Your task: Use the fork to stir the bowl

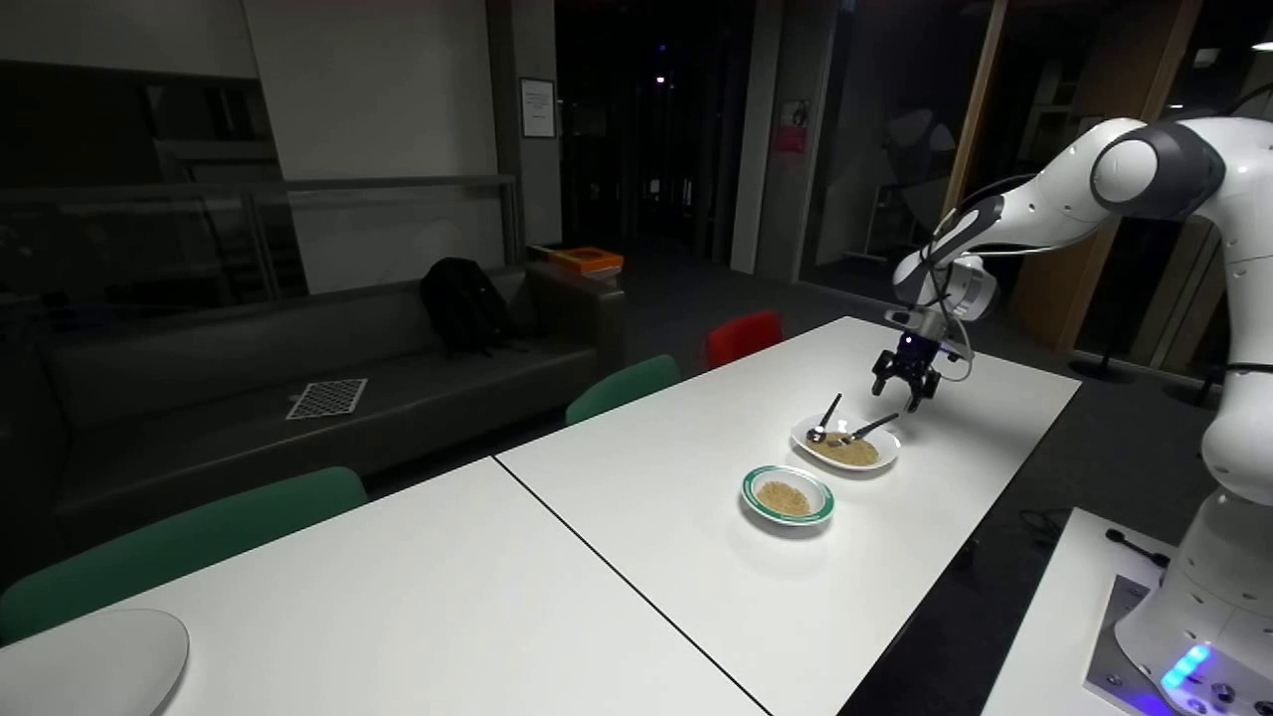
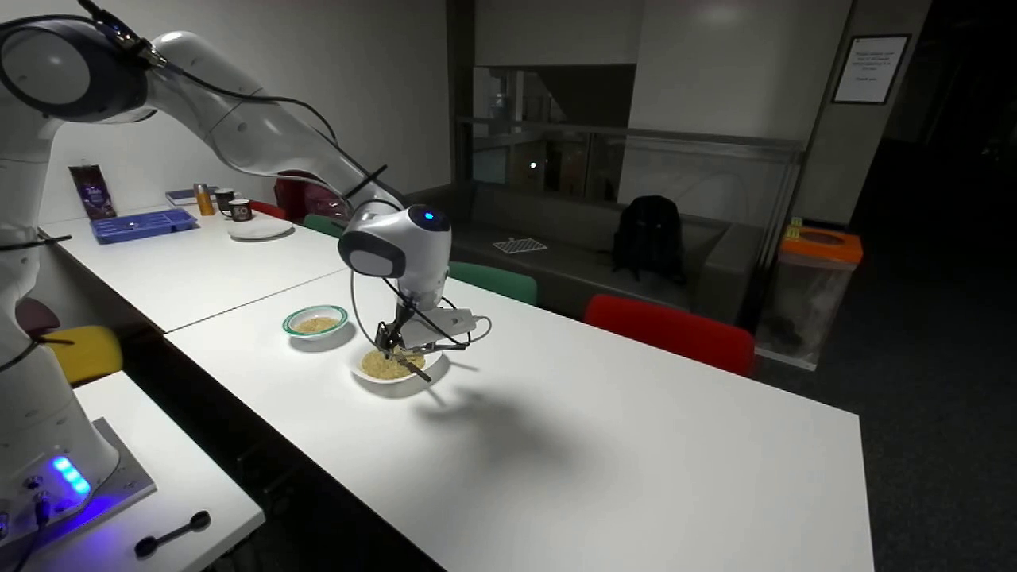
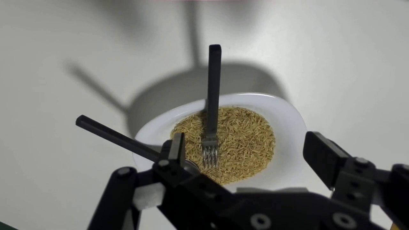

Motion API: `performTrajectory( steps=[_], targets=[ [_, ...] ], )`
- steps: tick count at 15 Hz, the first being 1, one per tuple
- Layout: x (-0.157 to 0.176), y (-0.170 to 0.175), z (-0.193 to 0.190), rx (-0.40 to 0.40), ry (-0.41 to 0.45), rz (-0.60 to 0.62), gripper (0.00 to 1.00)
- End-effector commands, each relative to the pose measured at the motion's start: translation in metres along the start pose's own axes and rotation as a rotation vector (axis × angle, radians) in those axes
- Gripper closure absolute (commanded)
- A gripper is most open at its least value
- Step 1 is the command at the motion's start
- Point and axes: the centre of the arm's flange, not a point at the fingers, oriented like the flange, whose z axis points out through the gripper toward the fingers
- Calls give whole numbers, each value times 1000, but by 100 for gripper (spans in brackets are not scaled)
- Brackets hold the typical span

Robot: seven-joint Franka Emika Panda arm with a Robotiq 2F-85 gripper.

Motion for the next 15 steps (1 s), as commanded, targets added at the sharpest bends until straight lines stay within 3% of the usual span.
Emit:
performTrajectory(
  steps=[1,15],
  targets=[
    [-12,-6,5,-22,8,-29,0],
    [-17,4,57,-10,-64,-15,0]
  ],
)
